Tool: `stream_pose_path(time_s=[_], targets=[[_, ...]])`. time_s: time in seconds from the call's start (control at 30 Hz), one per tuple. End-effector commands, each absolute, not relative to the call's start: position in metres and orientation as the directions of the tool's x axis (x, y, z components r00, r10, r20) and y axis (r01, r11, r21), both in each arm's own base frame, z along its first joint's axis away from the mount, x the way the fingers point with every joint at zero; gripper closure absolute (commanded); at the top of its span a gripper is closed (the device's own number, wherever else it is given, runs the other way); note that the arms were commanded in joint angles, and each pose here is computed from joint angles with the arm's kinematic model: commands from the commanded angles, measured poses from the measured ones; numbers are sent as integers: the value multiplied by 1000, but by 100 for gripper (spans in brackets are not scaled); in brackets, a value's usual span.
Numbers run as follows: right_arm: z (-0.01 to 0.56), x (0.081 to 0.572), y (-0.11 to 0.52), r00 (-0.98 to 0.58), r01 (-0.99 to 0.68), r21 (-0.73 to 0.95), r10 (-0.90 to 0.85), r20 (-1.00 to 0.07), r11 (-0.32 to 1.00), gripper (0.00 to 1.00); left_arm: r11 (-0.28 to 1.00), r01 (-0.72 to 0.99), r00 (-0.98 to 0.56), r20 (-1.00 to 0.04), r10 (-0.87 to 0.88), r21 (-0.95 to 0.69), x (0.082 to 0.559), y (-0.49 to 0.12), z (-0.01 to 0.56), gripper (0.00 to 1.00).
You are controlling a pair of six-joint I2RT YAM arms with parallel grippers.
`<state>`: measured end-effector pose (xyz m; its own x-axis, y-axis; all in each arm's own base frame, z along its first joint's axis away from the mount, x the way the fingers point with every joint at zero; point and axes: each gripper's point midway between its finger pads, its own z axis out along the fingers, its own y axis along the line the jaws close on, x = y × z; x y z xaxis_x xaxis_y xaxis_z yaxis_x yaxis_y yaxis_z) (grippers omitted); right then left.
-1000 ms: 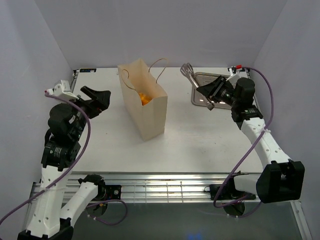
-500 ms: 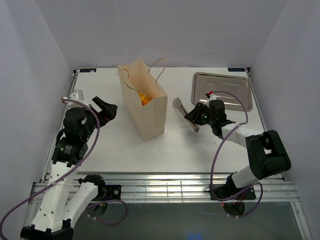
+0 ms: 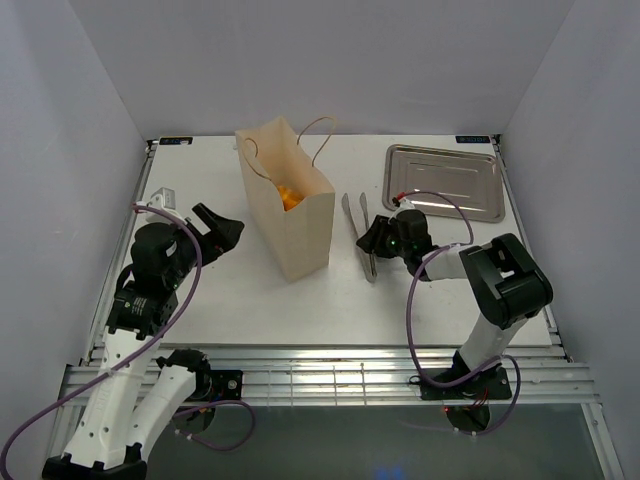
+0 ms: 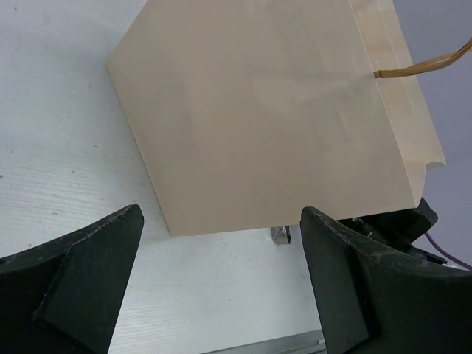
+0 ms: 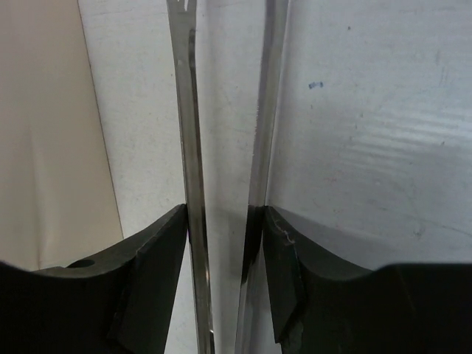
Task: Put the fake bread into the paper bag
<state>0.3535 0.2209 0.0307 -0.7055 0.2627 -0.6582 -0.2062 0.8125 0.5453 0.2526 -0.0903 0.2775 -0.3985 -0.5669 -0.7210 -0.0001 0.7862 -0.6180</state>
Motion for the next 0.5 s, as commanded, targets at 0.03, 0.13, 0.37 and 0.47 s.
stream_pose_path(time_s=[0.03, 0.13, 0.37, 0.47], targets=[[22, 369, 221, -707, -189, 495, 233, -668, 848, 47, 768, 27, -417, -705, -573, -640, 249, -98, 279, 2], [23, 369, 221, -713, -197, 488, 218, -667, 850, 36, 764, 37, -422, -703, -572, -644, 248, -100, 281, 2], [53, 364, 215, -668, -259, 433, 164, -726, 863, 10, 751, 38, -444, -684, -579, -660, 243, -103, 275, 2], [75, 364, 208, -642, -266, 393, 143, -753, 880, 10, 740, 39, -449, -673, -587, -672, 240, -105, 273, 2]])
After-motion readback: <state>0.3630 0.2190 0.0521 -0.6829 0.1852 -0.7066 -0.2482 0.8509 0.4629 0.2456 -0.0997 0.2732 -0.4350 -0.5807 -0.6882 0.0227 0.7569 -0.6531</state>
